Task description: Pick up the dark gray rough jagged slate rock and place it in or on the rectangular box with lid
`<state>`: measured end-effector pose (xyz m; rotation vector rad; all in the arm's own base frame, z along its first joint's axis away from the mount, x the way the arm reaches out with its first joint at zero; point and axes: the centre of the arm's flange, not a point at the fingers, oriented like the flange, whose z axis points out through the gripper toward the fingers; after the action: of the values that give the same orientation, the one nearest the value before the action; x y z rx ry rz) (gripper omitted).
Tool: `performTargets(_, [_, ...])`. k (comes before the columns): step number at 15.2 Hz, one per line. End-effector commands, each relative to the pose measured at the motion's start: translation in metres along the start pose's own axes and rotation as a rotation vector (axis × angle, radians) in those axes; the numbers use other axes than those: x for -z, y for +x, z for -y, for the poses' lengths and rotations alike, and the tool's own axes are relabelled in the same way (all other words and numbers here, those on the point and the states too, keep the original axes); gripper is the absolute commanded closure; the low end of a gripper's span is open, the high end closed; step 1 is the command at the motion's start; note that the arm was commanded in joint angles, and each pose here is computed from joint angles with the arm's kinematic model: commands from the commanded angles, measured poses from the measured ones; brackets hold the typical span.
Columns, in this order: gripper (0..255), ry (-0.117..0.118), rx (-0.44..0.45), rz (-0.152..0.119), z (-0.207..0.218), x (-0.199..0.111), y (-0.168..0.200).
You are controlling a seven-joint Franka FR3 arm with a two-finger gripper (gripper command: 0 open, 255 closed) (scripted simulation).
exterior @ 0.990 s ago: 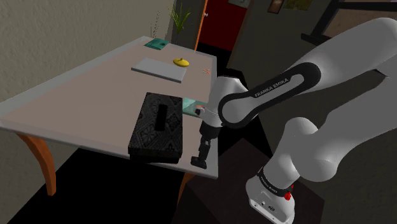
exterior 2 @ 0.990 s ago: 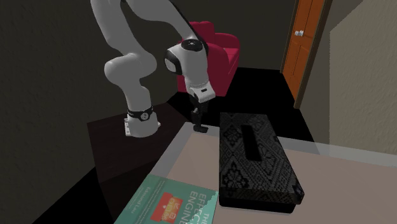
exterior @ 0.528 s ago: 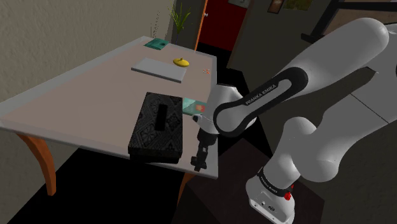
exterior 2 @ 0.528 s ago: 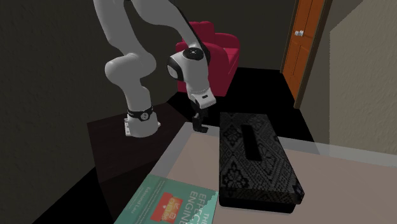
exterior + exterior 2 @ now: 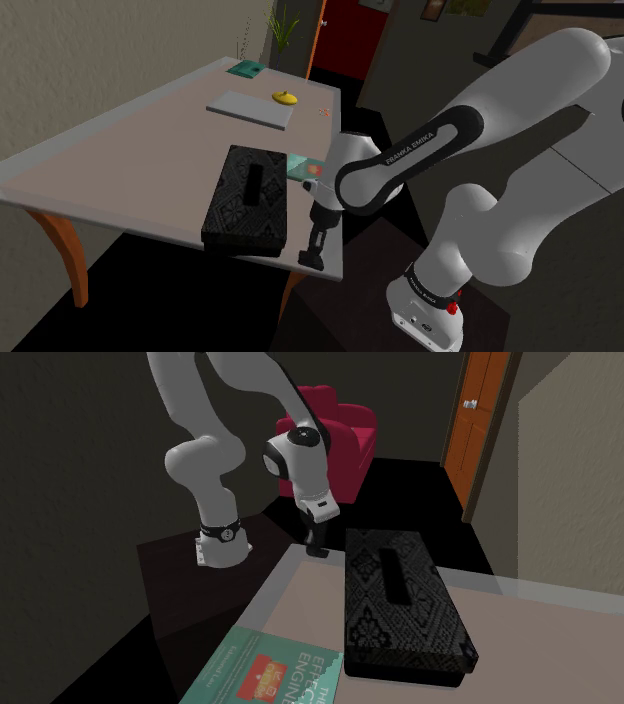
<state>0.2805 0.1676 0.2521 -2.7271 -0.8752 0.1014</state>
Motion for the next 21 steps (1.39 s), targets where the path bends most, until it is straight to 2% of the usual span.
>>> performTargets(1, [255,0.001,0.001,0.004,0.000,-0.001,-0.001])
performTargets(7, [255,0.001,0.001,0.003,0.000,-0.001,-0.001])
performTargets(8, [0,0.001,0.001,0.003,0.000,-0.001,-0.001])
performTargets(11, [0,-0.323,-0.311,-0.030,0.060,0.019,-0.023])
performTargets(12, [0,-0.331,-0.318,-0.030,0.062,0.020,-0.024])
performTargets(19, [0,-0.331,-0.318,-0.030,0.049,-0.018,-0.024])
performTargets(21, [0,-0.331,-0.318,-0.030,0.049,-0.018,-0.024])
